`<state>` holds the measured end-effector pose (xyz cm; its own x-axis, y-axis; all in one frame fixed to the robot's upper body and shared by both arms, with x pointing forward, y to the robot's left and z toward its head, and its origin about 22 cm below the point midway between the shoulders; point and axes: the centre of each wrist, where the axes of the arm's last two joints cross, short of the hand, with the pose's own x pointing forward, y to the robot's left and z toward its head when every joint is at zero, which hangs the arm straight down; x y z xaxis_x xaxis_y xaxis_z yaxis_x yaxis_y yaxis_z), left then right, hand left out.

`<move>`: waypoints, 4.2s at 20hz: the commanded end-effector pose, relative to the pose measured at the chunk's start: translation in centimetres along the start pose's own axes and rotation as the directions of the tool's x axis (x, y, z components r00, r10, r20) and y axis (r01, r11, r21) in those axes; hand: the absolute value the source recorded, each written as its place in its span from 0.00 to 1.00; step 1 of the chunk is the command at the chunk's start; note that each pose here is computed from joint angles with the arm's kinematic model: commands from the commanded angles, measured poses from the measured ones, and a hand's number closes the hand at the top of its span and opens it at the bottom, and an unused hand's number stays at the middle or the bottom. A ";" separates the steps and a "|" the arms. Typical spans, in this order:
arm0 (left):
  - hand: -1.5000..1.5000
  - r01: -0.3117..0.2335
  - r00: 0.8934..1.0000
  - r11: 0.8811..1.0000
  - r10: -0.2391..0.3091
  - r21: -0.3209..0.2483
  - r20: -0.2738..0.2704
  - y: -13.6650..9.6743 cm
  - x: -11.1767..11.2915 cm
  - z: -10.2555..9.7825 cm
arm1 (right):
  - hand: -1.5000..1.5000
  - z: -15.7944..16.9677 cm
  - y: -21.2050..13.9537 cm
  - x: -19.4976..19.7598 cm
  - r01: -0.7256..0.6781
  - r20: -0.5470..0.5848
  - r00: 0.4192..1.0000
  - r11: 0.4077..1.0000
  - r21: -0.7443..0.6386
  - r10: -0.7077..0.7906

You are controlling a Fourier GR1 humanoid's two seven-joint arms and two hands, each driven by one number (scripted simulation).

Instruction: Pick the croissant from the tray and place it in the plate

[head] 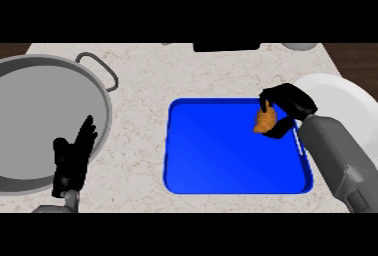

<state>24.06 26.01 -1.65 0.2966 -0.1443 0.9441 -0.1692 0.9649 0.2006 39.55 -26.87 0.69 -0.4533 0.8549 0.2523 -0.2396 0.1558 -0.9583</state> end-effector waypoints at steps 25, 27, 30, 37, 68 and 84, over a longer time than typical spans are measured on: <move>0.50 0.017 1.000 0.999 -0.017 -0.040 0.012 -1.4 1.9 -2.0 | 1.00 12.5 -8.0 -5.9 -0.074 -0.560 0.760 0.814 -0.577 -0.328; 0.50 0.026 0.999 0.998 -0.025 -0.052 0.030 -1.1 3.3 -1.3 | 1.00 12.3 -10.9 -8.3 -0.078 -0.570 0.744 0.801 -0.594 -0.350; 0.50 0.031 0.999 0.998 -0.029 -0.062 0.037 -1.8 1.1 -1.1 | 1.00 13.2 -8.2 -10.6 -0.066 -0.623 0.716 0.858 -0.510 -0.315; 0.50 0.012 0.999 0.997 -0.009 -0.075 0.033 -1.8 2.2 -0.2 | 1.00 14.7 -5.0 -12.6 0.140 -0.624 0.681 0.905 -0.402 -0.383; 0.50 -0.009 1.000 0.997 0.011 -0.083 0.025 -1.7 2.9 -1.6 | 0.00 23.7 -5.3 -16.6 0.670 0.071 0.553 0.393 -0.630 -0.830; 0.50 0.002 0.999 0.997 0.002 -0.080 0.049 -1.7 2.2 -1.4 | 0.00 23.7 -2.6 -16.2 0.575 -0.048 0.587 0.457 -0.678 -0.808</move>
<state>25.40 24.21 -0.25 0.2482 -0.1653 0.9545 -0.0910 0.9770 0.1929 27.56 -51.90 1.37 -0.0438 0.3889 0.9202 0.1988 0.9061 -0.3735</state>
